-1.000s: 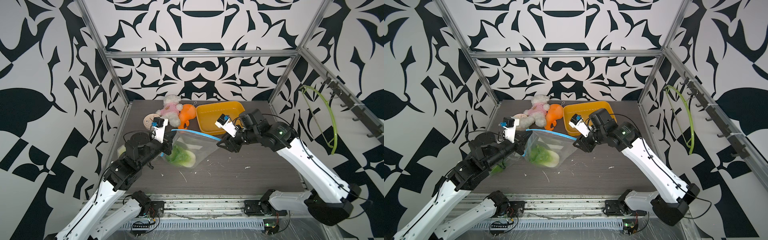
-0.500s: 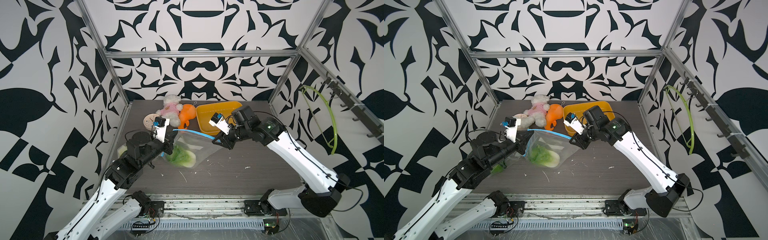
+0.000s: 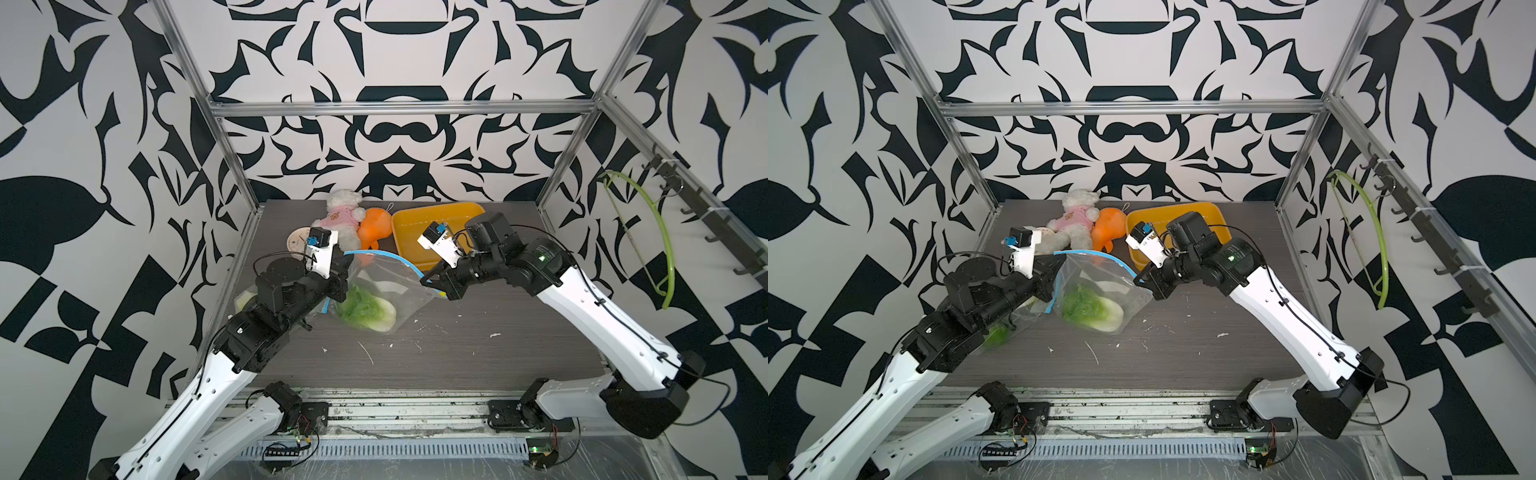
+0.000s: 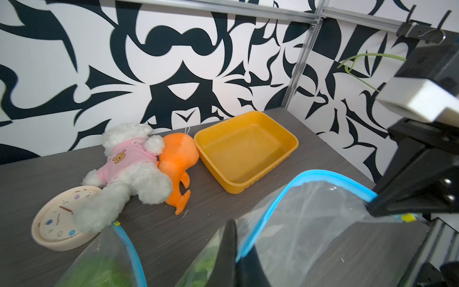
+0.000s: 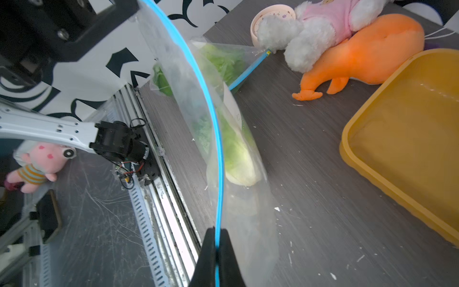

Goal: Put the chinese cabbages into a zipper bag and zip it
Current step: Place the zipper food storage bag at the center of the board.

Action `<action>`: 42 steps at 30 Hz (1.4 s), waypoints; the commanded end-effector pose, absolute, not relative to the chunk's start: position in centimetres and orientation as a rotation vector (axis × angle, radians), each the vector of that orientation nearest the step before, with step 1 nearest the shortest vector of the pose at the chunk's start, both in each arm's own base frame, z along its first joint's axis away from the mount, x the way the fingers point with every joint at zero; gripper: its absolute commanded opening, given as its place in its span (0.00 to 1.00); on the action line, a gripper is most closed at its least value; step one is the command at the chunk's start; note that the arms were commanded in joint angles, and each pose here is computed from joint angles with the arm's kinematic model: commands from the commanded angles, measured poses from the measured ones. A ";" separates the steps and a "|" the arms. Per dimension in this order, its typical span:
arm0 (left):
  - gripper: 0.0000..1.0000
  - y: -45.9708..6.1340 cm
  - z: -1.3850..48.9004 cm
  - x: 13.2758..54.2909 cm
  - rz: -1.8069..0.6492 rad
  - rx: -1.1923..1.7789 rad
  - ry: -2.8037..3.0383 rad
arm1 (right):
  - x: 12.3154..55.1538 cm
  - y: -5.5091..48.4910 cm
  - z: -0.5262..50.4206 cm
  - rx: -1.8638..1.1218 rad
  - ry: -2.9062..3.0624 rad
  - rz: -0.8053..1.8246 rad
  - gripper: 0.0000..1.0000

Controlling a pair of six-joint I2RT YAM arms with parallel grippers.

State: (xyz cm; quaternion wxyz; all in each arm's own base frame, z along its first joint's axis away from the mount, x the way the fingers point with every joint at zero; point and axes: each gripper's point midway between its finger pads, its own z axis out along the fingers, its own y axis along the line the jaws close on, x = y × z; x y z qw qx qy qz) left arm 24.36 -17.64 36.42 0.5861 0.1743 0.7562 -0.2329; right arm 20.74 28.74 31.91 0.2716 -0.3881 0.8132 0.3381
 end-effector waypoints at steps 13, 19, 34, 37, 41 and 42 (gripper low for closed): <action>0.02 -22.8 36.4 32.4 -0.616 0.211 1.879 | 21.1 31.0 32.8 -0.388 2.217 1.130 0.00; 0.21 -30.9 29.9 35.2 -0.858 0.206 2.034 | 23.5 22.0 26.0 0.011 2.305 0.963 0.00; 0.61 -31.4 24.3 32.0 -0.827 0.217 2.121 | 21.7 11.0 13.1 0.300 2.456 0.502 0.14; 0.66 -29.3 25.0 31.5 -0.745 0.206 2.106 | 22.4 11.5 14.7 0.258 2.439 0.502 0.38; 0.77 -24.6 26.6 31.1 -0.553 0.171 2.069 | 23.3 10.7 17.9 0.196 2.404 0.408 0.68; 0.80 -22.9 26.8 31.2 -0.498 0.139 2.069 | 23.5 10.1 18.7 0.189 2.390 0.360 0.74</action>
